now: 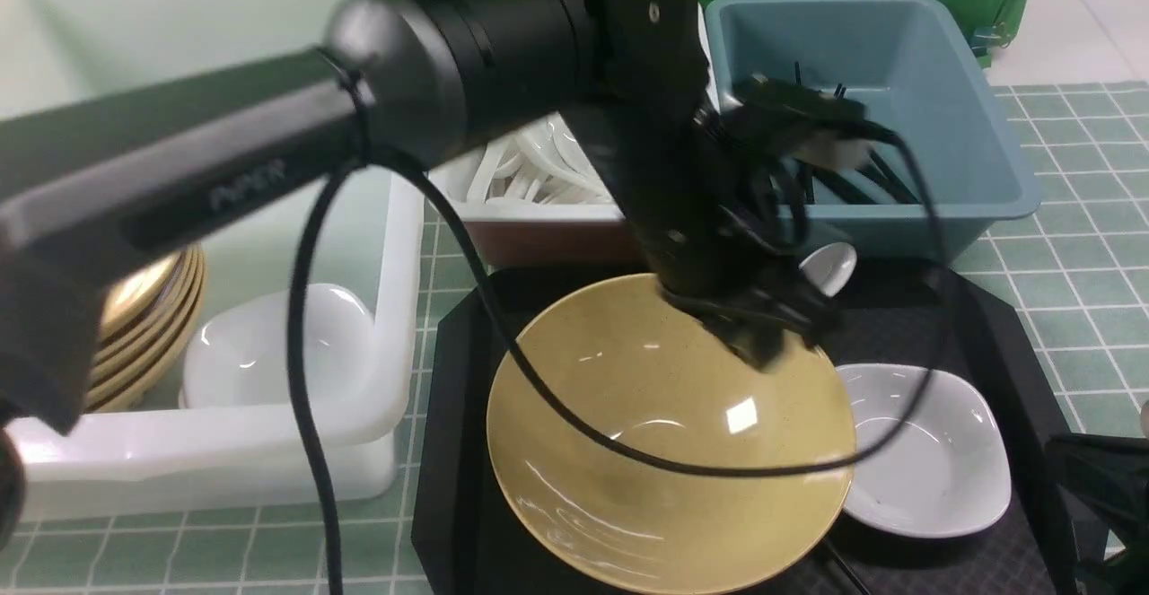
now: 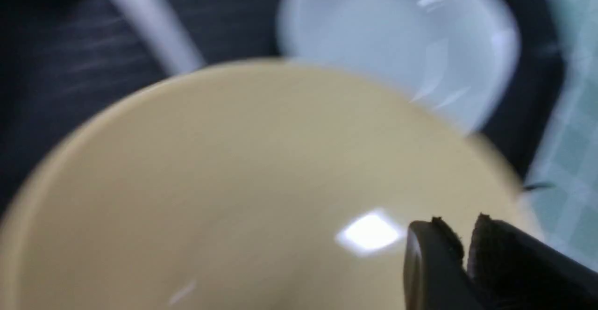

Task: On blue table put chopsticks spoon bowls plates into blue grey white boxes.
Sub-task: 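Grasp the large bowl on the tray by its rim, then place the tan bowl onto the bowl stack in the left bin with the left gripper, then reach for and grasp the small white dish on the black tray, then place the white bowl into the white bin on top of the stacked bowls with the right gripper, then reach down and grasp the white spoon resting in the bowl with the right gripper, then place the white spoon into the bin of spoons with the right gripper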

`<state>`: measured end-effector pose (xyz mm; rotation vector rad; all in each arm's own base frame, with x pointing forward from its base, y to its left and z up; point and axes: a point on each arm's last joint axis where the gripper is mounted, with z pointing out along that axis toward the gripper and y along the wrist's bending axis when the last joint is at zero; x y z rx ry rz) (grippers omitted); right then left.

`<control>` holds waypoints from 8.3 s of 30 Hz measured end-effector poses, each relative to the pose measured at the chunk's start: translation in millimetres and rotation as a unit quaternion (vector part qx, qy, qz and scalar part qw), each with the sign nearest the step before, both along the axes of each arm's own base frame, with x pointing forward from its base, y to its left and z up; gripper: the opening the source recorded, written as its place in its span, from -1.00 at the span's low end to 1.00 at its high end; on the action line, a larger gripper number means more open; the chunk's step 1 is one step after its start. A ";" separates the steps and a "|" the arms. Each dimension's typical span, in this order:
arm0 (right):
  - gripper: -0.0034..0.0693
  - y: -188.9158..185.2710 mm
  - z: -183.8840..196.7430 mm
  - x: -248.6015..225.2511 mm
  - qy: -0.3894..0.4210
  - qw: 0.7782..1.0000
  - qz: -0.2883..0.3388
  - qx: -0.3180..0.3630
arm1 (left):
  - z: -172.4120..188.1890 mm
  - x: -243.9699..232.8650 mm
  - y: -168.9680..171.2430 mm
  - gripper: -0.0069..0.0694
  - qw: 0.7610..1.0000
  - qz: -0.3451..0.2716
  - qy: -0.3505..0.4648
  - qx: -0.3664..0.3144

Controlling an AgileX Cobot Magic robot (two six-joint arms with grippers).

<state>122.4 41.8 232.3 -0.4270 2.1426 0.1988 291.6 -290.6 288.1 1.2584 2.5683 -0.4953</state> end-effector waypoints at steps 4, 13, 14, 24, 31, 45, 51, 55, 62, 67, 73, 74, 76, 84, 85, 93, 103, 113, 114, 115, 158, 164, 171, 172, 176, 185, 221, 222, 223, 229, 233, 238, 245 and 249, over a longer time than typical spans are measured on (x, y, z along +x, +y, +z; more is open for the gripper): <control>-0.81 0.0 -0.4 -0.1 0.001 1.000 0.000 0.000 | -1.3 18.3 27.8 -0.11 0.983 0.092 -0.071 0.142; -0.80 -0.1 -0.2 0.1 -0.001 1.000 -0.001 0.000 | -50.3 41.3 24.5 0.33 0.966 0.128 -0.073 0.212; -0.80 -0.1 -0.2 0.1 -0.001 1.000 -0.001 0.000 | -52.0 41.7 24.2 0.33 0.966 0.127 -0.072 0.213; -0.80 -0.1 -0.1 0.1 -0.001 1.000 -0.001 0.001 | -84.6 44.9 19.7 -0.06 0.962 0.097 -0.032 0.253; -0.80 -0.1 -0.1 0.1 -0.001 1.000 -0.001 0.001 | -60.6 38.9 19.9 -0.34 0.972 0.096 -0.037 0.213; -0.78 0.6 -0.4 -0.2 0.003 1.000 -0.004 0.012 | 109.5 -32.0 60.1 -0.80 0.985 0.062 -0.160 -0.010; -0.78 0.7 -0.3 -0.2 0.004 1.000 -0.005 0.014 | 188.9 -64.0 167.5 -0.80 0.939 0.205 -0.274 -0.016; -0.77 0.7 -0.3 -0.2 0.004 1.000 -0.007 0.016 | 210.5 -81.5 263.8 -0.80 0.859 0.390 -0.332 0.024; -0.77 0.6 0.9 0.7 0.007 0.999 -0.028 0.044 | 150.8 -87.0 350.9 -0.80 0.750 0.593 -0.292 0.019; -0.77 0.6 1.0 0.8 0.009 0.998 -0.033 0.051 | 76.7 -70.9 389.4 -0.74 0.713 0.668 -0.212 0.002; -0.77 0.5 1.2 1.0 0.008 0.998 -0.035 0.054 | 38.2 -67.2 408.9 -0.13 0.689 0.699 -0.192 0.007; -0.77 0.5 1.2 1.0 0.008 0.998 -0.035 0.054 | 38.0 -66.3 408.3 0.00 0.689 0.699 -0.192 0.005; -0.77 0.5 1.3 1.0 0.008 0.998 -0.035 0.054 | 38.0 -64.4 405.7 0.29 0.691 0.697 -0.191 -0.003; -0.77 0.5 1.4 1.1 0.007 0.998 -0.036 0.055 | 97.2 -84.8 390.2 0.91 0.685 0.683 -0.251 -0.029; -0.77 0.5 1.4 1.1 0.007 0.998 -0.036 0.055 | 104.4 -88.9 387.8 0.91 0.682 0.682 -0.263 -0.035; -0.77 1.0 -0.5 -0.5 0.018 0.998 -0.027 0.046 | 106.7 -91.3 359.7 0.69 0.734 0.615 -0.274 -0.084; -0.36 14.7 9.7 36.4 0.115 0.993 0.018 -0.014 | 53.4 -79.2 258.6 -0.48 0.876 0.404 -0.166 -0.202; 0.36 10.7 -23.1 121.6 0.230 0.967 -0.047 -0.099 | 20.0 -139.0 225.3 -0.81 0.926 0.251 -0.231 -0.162; 0.38 8.8 -28.3 127.6 0.242 0.964 -0.060 -0.095 | 16.4 -145.3 229.8 -0.81 0.921 0.259 -0.247 -0.156; 0.38 6.7 -33.5 132.9 0.254 0.960 -0.074 -0.091 | 13.7 -150.7 233.4 -0.81 0.916 0.265 -0.260 -0.152; -0.65 318.0 38.4 144.8 -0.127 0.952 0.264 0.087 | -9.8 -227.3 273.5 -0.81 0.742 0.281 -0.570 -0.213; -0.05 334.5 20.8 148.1 -0.079 0.954 0.285 0.055 | -9.7 -227.3 273.5 -0.81 0.742 0.281 -0.570 -0.213; 0.43 299.9 81.7 134.3 -0.068 0.944 0.322 0.010 | -9.7 -227.3 273.5 -0.81 0.742 0.281 -0.570 -0.213; 0.45 285.4 92.2 134.9 -0.054 0.945 0.322 -0.005 | -9.7 -227.3 273.5 -0.81 0.742 0.281 -0.570 -0.213; 0.47 216.4 114.1 148.7 0.028 0.967 0.249 -0.043 | -9.7 -227.4 273.4 -0.81 0.741 0.288 -0.565 -0.221; 0.47 81.5 -3.9 186.5 0.213 0.976 -0.043 0.009 | -9.8 -227.2 273.5 -0.81 0.739 0.294 -0.561 -0.230; -0.67 109.0 -43.4 179.8 0.209 0.976 0.049 -0.025 | -12.0 -227.1 273.3 -0.81 0.745 0.295 -0.554 -0.227; -0.67 107.6 -34.9 175.1 0.208 0.976 0.059 -0.031 | -12.0 -227.1 273.3 -0.81 0.745 0.295 -0.554 -0.227; -0.67 106.4 -28.3 170.7 0.211 0.974 0.069 -0.035 | -12.1 -227.1 273.3 -0.81 0.745 0.295 -0.554 -0.226; -0.67 103.6 1.1 149.9 0.213 0.971 0.103 -0.041 | -12.1 -227.1 273.2 -0.81 0.745 0.295 -0.554 -0.226; -0.67 123.2 44.1 161.4 0.073 0.992 0.105 0.019 | -12.3 -227.1 273.2 -0.81 0.746 0.295 -0.553 -0.226; -0.67 153.8 81.9 207.6 -0.156 0.982 0.055 0.091 | -12.3 -227.1 273.2 -0.81 0.746 0.295 -0.553 -0.226; -0.45 188.0 41.8 284.2 -0.113 0.989 0.055 0.077 | -12.3 -227.1 273.2 -0.81 0.746 0.295 -0.553 -0.226; 0.01 186.2 28.2 298.7 0.003 0.995 0.089 0.049 | -12.5 -227.1 273.2 -0.81 0.746 0.295 -0.553 -0.226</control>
